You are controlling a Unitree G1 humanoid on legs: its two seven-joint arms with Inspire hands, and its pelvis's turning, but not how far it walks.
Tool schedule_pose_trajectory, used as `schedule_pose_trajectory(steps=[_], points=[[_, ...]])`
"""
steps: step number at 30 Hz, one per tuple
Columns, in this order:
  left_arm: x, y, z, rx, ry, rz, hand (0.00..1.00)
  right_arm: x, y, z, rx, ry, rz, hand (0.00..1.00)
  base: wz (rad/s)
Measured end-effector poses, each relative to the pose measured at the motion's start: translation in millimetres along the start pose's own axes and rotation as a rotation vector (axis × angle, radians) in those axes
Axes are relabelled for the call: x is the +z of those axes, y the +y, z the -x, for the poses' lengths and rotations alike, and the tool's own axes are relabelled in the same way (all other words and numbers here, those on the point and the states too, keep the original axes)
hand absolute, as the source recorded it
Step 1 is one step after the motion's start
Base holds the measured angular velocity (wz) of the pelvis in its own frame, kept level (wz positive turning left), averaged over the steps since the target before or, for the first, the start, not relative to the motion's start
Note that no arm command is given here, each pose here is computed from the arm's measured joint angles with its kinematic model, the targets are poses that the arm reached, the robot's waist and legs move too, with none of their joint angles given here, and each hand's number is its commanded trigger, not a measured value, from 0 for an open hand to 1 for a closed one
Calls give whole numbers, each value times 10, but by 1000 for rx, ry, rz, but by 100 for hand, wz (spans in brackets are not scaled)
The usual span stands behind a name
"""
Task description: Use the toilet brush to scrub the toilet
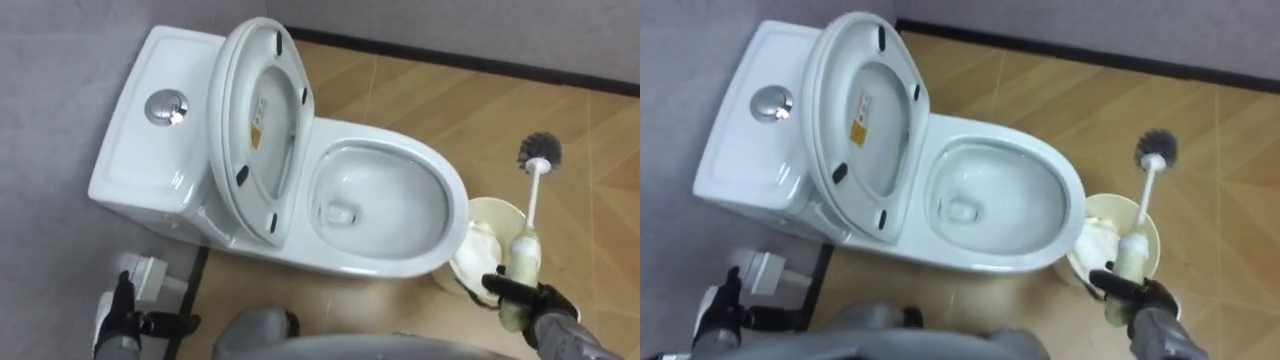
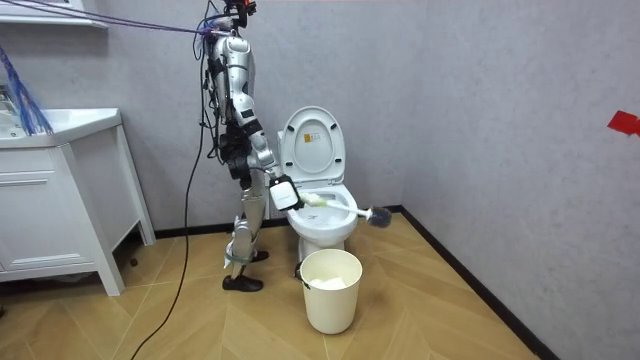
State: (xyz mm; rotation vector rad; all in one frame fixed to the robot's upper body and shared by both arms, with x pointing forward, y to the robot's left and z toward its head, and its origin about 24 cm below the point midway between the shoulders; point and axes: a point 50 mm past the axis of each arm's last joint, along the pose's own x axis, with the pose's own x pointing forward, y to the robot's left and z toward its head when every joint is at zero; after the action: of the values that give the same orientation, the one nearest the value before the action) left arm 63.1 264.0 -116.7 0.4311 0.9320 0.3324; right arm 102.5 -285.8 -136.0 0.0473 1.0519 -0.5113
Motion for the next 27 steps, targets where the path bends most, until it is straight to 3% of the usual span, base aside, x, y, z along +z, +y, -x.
schedule_pose_trajectory(steps=[8,10,13,18,22,27], points=[[431,53,172,102,-291,-129,0,112,114,50,38,-157,304,100,1],[458,63,191,125,-314,-163,0,121,147,54,54,-175,375,100,10],[571,86,246,168,-398,-253,0,7,193,80,88,-175,454,100,23],[981,133,374,270,-645,-343,0,-124,262,104,171,-150,617,100,5],[1121,140,393,323,-736,-379,0,-159,282,111,198,-146,685,100,0],[1164,138,407,380,-799,-522,0,-250,209,108,209,-109,765,100,-1]])
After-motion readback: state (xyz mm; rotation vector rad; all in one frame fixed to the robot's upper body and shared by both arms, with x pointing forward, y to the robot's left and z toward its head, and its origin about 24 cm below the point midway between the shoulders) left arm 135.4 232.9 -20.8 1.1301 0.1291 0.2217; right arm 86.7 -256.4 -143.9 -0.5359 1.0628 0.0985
